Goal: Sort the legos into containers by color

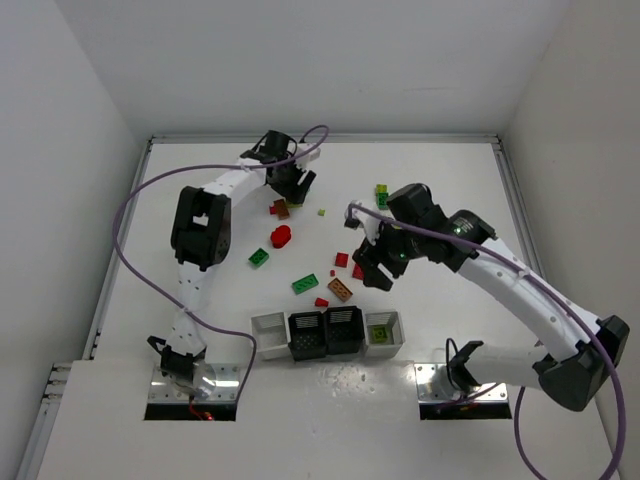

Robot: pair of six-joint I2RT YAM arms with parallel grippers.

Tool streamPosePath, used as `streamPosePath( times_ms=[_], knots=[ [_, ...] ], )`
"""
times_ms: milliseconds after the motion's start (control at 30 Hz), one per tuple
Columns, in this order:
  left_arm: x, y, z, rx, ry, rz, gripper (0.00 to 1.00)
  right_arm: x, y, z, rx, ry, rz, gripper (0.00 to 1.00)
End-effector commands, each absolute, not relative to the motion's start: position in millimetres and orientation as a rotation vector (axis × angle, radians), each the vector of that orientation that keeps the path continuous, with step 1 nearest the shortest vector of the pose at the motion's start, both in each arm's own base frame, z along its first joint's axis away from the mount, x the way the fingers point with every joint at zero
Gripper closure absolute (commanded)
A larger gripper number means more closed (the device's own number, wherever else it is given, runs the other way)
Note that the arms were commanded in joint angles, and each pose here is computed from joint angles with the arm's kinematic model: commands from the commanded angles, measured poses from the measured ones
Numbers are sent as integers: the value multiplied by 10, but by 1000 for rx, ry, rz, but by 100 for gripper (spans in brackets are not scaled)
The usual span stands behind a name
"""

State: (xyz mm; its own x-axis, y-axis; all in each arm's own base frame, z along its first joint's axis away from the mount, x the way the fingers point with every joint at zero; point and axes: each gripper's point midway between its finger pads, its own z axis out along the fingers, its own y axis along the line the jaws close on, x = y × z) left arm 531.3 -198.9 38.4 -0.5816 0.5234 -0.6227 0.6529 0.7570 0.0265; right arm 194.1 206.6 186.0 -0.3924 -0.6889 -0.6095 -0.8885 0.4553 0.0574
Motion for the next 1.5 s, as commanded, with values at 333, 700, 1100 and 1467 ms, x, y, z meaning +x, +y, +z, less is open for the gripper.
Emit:
streamPosePath(
  times_ms=[333, 700, 1100, 1467],
  knots=[
    [4885, -1953, 193, 1056, 2370, -335, 32, 2852, 2078, 2140, -663, 2362, 687, 23],
    [4765, -1800, 171, 1069, 2395, -356, 51, 3015, 2054, 2190, -601, 2356, 773, 24],
    [4636, -1951, 838, 1072, 2205, -448, 83, 3276, 1876, 2071, -447, 2389, 733, 26],
    [3284, -2471, 2105, 1352, 1847, -622, 93, 3993, 1592, 1980, -143, 2416, 705, 26]
  ],
)
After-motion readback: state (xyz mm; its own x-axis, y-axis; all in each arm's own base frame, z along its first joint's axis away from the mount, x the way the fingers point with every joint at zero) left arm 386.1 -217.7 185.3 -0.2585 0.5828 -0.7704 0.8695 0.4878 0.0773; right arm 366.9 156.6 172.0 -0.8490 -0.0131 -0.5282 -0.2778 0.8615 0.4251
